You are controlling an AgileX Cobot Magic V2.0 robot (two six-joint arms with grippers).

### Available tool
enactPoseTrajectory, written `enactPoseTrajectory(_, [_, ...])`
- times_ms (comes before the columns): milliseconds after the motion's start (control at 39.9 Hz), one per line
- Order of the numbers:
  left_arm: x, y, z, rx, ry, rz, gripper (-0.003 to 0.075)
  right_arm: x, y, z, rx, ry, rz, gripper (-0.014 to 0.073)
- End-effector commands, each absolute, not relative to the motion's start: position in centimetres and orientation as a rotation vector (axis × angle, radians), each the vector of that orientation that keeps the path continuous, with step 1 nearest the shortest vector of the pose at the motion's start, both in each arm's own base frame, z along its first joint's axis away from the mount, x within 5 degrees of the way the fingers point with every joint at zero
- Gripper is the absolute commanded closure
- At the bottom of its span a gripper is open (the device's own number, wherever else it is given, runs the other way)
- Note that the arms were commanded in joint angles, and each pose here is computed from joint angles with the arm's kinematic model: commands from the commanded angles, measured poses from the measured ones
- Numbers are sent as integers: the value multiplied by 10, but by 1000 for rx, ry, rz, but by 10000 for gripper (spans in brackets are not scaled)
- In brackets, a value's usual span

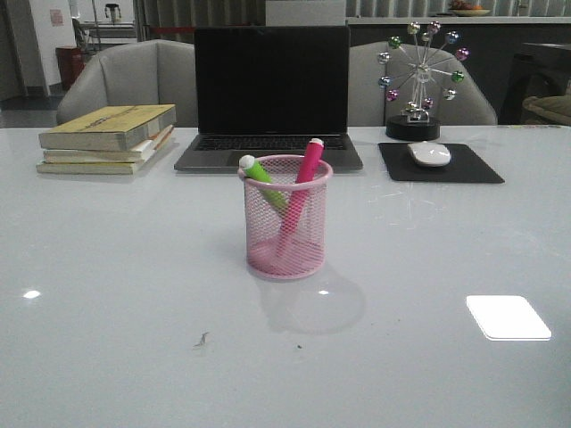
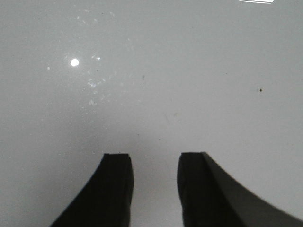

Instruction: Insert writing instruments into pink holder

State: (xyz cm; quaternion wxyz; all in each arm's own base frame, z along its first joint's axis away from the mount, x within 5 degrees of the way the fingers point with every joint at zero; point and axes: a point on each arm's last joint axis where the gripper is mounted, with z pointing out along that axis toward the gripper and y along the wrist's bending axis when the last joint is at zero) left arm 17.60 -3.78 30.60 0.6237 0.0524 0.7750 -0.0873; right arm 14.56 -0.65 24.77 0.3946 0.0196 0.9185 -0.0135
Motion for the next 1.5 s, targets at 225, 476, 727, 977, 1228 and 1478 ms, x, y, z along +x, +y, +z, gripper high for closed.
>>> enactPoseTrajectory(225, [157,-30,293,60,1728,-196,402,152,1,263,-24,2211,-14,232])
enactPoseTrajectory(476, [162,-26,299,42,1647,-143,402,152,1,264,-25,2210,-15,232])
enactPoseTrajectory(727, [173,-14,291,-10,1685,-61,402,152,1,264,-25,2210,-15,232])
enactPoseTrajectory(977, [174,-8,291,-40,1684,-34,402,152,1,264,-25,2210,-15,340])
enactPoseTrajectory(1228, [174,-8,291,-40,1688,-34,402,152,1,264,-25,2199,-14,549])
enactPoseTrajectory(1478, [174,-8,291,-40,1688,-34,402,153,1,265,-25,2183,-14,545])
